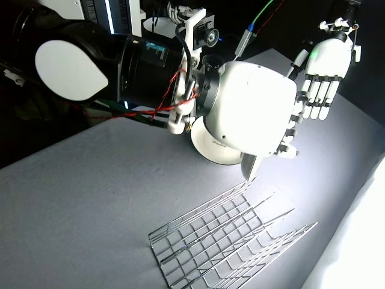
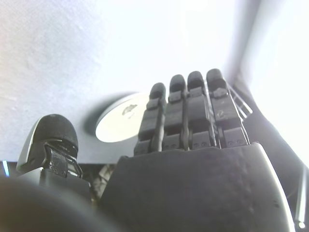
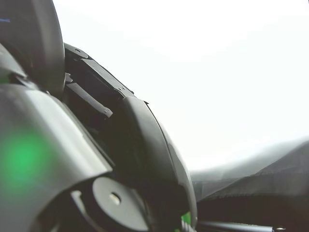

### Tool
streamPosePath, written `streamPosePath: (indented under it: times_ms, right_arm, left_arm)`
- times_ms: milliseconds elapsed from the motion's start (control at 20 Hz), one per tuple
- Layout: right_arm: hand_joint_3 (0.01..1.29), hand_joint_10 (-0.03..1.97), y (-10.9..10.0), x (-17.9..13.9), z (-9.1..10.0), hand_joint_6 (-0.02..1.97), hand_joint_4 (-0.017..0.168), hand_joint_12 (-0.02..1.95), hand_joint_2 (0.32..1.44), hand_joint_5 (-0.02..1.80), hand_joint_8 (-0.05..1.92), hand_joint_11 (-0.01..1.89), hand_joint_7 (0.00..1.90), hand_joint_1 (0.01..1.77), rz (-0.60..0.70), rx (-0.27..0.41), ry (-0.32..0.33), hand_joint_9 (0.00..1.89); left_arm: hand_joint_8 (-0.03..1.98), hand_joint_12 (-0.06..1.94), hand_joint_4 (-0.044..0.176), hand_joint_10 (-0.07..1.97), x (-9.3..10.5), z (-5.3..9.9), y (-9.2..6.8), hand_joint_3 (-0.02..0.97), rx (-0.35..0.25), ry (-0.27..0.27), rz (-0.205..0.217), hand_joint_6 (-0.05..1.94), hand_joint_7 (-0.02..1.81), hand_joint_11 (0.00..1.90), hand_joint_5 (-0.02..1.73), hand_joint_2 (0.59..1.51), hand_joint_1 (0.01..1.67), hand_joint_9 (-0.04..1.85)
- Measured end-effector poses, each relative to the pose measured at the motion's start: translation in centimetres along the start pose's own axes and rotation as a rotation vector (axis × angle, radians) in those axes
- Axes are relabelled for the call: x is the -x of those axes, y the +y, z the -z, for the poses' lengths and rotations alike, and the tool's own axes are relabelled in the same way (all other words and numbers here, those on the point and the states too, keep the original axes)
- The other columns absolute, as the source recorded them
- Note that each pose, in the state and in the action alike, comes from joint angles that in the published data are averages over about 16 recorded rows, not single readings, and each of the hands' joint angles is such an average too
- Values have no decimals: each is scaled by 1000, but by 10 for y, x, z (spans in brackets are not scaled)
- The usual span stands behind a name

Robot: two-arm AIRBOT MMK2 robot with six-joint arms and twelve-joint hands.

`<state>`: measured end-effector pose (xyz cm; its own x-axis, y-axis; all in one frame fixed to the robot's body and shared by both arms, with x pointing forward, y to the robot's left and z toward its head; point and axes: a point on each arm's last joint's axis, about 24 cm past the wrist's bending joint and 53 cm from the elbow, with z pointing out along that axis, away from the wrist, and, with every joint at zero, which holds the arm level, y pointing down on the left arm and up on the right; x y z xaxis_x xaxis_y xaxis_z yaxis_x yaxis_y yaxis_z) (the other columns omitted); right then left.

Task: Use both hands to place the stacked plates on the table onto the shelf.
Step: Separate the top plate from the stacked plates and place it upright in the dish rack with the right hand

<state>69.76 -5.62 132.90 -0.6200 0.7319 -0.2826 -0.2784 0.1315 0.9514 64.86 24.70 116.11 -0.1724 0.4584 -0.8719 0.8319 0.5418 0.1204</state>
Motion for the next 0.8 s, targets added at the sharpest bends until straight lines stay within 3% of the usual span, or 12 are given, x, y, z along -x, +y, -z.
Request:
streamPosePath:
  times_ms: [800]
  right_arm:
    - [13,959,4,59,4,1090,-4,1632,1100,832,1049,543,950,1253,-45,-7,-117,880]
  left_arm:
    - [14,123,1,9,1,0,-1,1,-4,-1,-6,7,100,20,92,1203,18,80]
